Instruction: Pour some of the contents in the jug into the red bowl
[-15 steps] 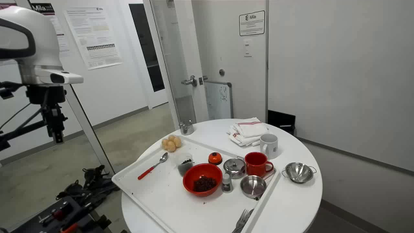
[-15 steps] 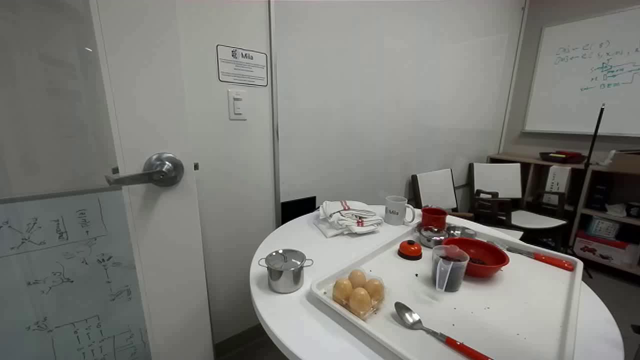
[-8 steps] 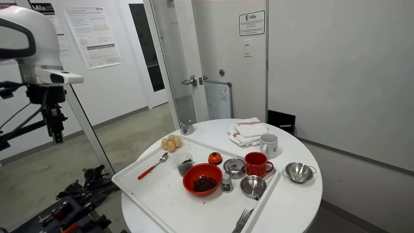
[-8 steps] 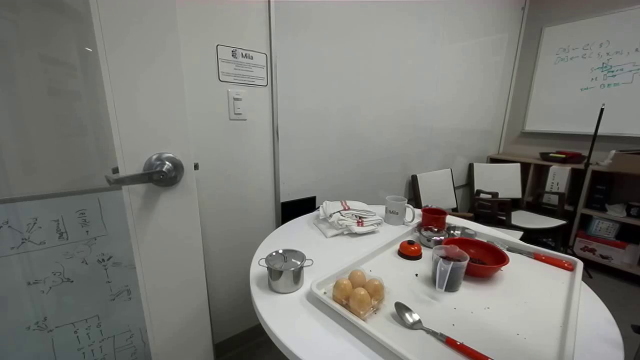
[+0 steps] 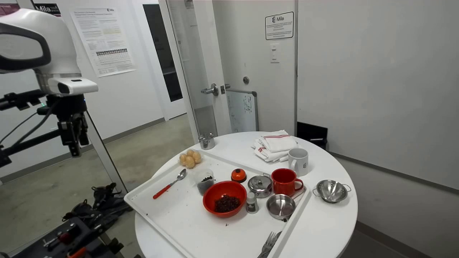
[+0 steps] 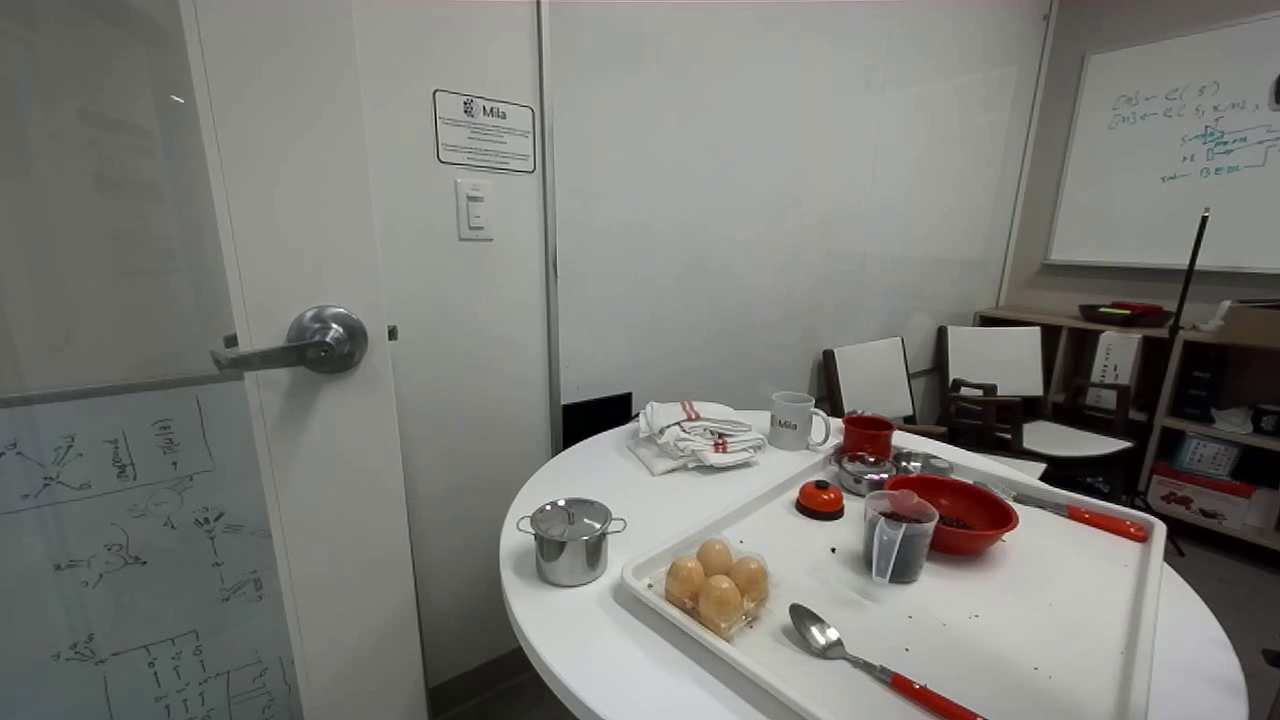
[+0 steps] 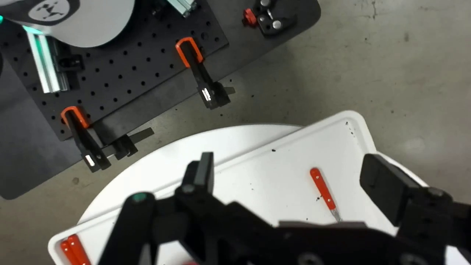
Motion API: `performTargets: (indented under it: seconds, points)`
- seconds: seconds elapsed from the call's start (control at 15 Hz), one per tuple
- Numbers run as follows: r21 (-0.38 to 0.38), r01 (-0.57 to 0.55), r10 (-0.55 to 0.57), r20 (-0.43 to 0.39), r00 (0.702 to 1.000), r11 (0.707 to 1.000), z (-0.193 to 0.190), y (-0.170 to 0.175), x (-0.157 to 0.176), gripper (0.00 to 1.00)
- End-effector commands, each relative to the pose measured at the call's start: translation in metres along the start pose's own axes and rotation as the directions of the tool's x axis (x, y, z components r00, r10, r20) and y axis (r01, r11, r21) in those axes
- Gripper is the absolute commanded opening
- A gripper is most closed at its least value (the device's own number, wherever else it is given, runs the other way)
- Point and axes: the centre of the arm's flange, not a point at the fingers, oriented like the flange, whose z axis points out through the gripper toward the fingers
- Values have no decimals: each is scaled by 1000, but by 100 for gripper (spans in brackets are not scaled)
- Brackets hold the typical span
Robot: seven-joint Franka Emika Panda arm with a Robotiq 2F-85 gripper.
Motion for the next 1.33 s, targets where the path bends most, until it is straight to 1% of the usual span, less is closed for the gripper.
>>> performTargets:
  seconds: [0.0,0.2,0.33,0.53,0.67,0.73,0.8,0.93,1.0,1.07,1.13,1.2,1.27]
  points:
    - [69,-185,187,-26,982,980,7,-14,19,100]
    - [132,-323,331,-41,943,937,8,-18,34,100]
    - [172,-410,422,-41,905,896,6,-15,40,100]
    - [241,-519,543,-42,838,820,1,-11,46,100]
    - [285,-583,618,-45,785,761,-5,-11,47,100]
    - [237,-522,547,-51,835,819,-5,-9,48,100]
    - [251,-546,573,-48,818,799,-6,-10,50,100]
    - [259,-563,592,-45,805,785,-7,-10,50,100]
    - [236,-551,573,-31,819,800,-5,-14,58,100]
    - [200,-559,571,-3,821,805,0,-20,76,100]
    - [181,-568,575,13,818,803,4,-24,89,100]
    - [173,-586,591,22,806,792,11,-26,106,100]
    - [168,-595,598,39,800,786,17,-27,120,100]
